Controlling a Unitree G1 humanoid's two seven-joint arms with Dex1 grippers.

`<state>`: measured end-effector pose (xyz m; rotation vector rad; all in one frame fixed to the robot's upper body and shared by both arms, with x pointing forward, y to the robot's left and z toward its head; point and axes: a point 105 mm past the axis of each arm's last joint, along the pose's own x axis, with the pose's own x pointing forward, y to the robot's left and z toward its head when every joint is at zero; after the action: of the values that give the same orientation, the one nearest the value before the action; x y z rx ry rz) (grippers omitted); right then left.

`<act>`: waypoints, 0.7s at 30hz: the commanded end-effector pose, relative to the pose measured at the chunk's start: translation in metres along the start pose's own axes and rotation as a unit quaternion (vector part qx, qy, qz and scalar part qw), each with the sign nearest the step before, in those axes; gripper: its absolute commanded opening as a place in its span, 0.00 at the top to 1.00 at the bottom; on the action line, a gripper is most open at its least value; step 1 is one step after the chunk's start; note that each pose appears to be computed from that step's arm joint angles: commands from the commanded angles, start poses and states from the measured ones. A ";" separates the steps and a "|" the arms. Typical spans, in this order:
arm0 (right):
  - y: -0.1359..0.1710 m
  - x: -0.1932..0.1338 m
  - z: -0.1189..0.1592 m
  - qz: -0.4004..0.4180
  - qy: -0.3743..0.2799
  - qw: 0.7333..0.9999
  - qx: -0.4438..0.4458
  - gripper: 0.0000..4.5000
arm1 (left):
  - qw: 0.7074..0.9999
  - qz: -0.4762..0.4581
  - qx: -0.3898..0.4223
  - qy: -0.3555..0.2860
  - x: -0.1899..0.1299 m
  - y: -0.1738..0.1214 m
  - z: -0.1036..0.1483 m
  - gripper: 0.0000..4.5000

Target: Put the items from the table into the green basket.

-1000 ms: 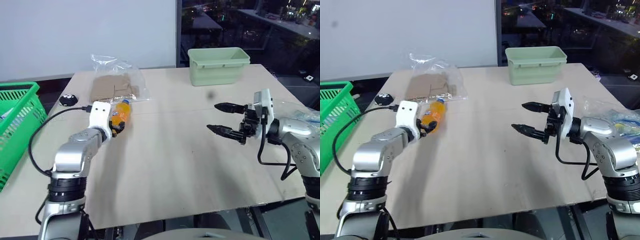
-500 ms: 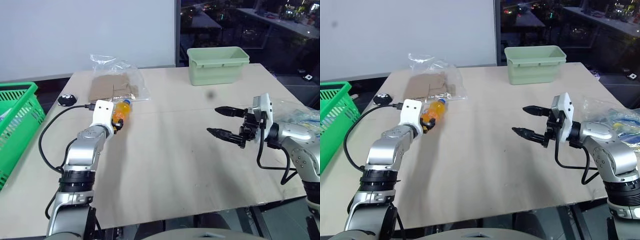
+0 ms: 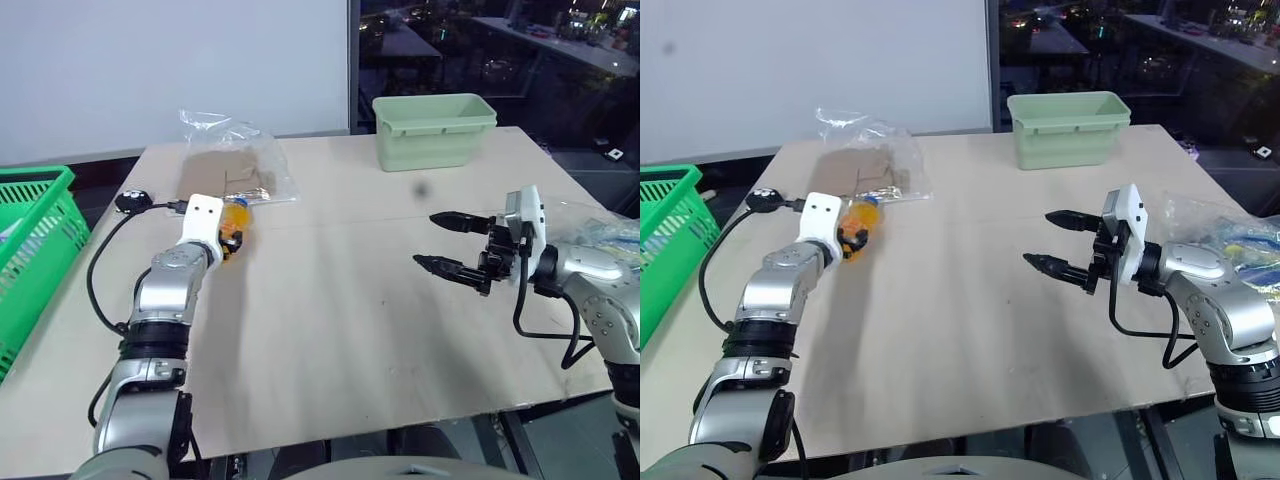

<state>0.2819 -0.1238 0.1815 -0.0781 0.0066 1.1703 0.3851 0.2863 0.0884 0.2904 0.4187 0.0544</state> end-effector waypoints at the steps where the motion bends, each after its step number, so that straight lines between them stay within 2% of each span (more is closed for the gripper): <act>1: 0.001 -0.002 0.019 -0.003 -0.019 0.999 -0.032 0.00 | 0.999 0.022 -0.002 0.027 0.001 0.015 -0.014 0.22; 8: 0.000 -0.001 0.020 -0.006 -0.022 0.999 -0.032 0.00 | 0.998 0.034 -0.031 0.038 0.000 0.020 -0.024 0.22; 13: 0.000 0.000 0.020 -0.007 -0.024 0.999 -0.034 0.00 | 0.990 0.033 -0.131 0.047 -0.004 0.020 -0.038 0.22; 21: -0.003 0.001 0.023 -0.008 -0.024 0.999 -0.040 0.00 | 0.986 0.050 -0.128 0.092 -0.007 0.024 -0.047 0.22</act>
<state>0.2834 -0.1211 0.1898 -0.0935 -0.0241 1.1657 0.3755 0.3071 0.0828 0.0489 0.4458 0.1657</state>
